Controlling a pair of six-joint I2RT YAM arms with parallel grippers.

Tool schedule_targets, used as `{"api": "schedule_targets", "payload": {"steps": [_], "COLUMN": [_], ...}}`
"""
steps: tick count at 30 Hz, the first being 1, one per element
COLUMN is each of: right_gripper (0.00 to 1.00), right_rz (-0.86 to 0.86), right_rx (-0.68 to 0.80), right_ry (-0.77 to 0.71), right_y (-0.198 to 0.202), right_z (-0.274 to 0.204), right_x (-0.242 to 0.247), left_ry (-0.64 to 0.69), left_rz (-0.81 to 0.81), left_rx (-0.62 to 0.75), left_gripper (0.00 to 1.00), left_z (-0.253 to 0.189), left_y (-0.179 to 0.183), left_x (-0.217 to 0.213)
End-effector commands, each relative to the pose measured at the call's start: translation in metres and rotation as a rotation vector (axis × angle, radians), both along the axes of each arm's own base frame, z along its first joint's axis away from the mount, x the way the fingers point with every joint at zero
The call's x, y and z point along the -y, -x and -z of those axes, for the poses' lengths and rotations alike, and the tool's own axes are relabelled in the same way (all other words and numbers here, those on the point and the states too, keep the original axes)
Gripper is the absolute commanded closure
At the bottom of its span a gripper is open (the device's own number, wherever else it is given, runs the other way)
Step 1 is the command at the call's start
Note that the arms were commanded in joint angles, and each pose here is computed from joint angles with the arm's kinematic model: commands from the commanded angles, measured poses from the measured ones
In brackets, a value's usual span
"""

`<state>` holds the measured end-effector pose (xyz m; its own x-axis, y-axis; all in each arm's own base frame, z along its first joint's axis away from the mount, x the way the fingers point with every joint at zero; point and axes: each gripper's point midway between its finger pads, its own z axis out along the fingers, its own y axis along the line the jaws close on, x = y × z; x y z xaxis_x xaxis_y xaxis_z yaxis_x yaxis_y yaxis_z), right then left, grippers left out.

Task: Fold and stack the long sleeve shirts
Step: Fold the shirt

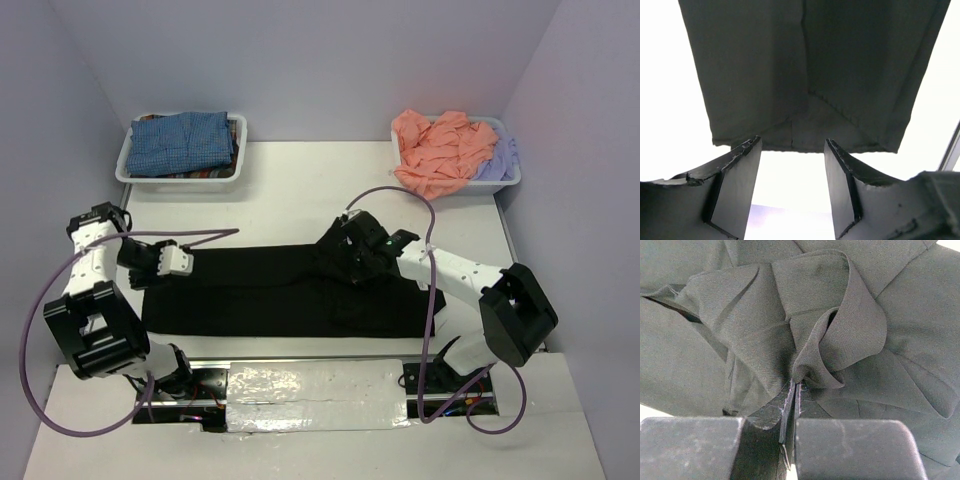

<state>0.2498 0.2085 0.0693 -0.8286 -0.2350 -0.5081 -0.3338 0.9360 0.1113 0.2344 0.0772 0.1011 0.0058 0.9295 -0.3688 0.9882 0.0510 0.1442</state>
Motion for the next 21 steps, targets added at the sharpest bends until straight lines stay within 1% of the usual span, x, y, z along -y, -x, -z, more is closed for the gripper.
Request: {"api": "schedule_targets", "payload": {"steps": [1, 3, 7, 10, 13, 15, 16, 17, 19, 21], "right_gripper": [1.00, 1.00, 1.00, 1.00, 1.00, 1.00, 1.00, 1.00, 1.00, 1.00], "right_rz": [0.009, 0.007, 0.016, 0.017, 0.022, 0.025, 0.026, 0.026, 0.030, 0.031], "right_rx": [0.033, 0.031, 0.034, 0.037, 0.030, 0.029, 0.033, 0.033, 0.034, 0.030], "right_ry": [-0.050, -0.050, -0.031, -0.035, -0.041, -0.048, -0.051, -0.051, -0.045, -0.038], "right_y": [-0.007, -0.007, -0.008, -0.008, -0.008, -0.008, -0.008, -0.008, -0.009, -0.008], "right_z": [-0.006, -0.006, -0.005, -0.005, -0.004, -0.004, -0.006, -0.005, -0.005, -0.004], "right_x": [-0.011, -0.012, -0.008, -0.008, -0.009, -0.010, -0.011, -0.011, -0.009, -0.009], "left_ry": [0.072, 0.052, 0.013, -0.001, -0.010, -0.018, -0.018, -0.021, -0.026, -0.029], "left_rz": [0.032, 0.014, 0.014, 0.011, -0.002, -0.010, -0.014, -0.014, -0.009, -0.015], "left_rx": [-0.037, -0.054, -0.051, -0.021, 0.001, 0.009, -0.004, -0.008, -0.035, -0.040], "left_gripper": [0.34, 0.28, 0.27, 0.27, 0.29, 0.35, 0.40, 0.48, 0.51, 0.58], "left_z": [0.011, 0.022, 0.035, 0.041, 0.048, 0.053, 0.059, 0.061, 0.068, 0.071], "left_y": [0.016, 0.020, 0.020, 0.013, 0.006, 0.003, 0.007, 0.008, 0.016, 0.018], "left_x": [0.029, 0.030, 0.024, 0.022, 0.023, 0.022, 0.023, 0.024, 0.024, 0.024]}}
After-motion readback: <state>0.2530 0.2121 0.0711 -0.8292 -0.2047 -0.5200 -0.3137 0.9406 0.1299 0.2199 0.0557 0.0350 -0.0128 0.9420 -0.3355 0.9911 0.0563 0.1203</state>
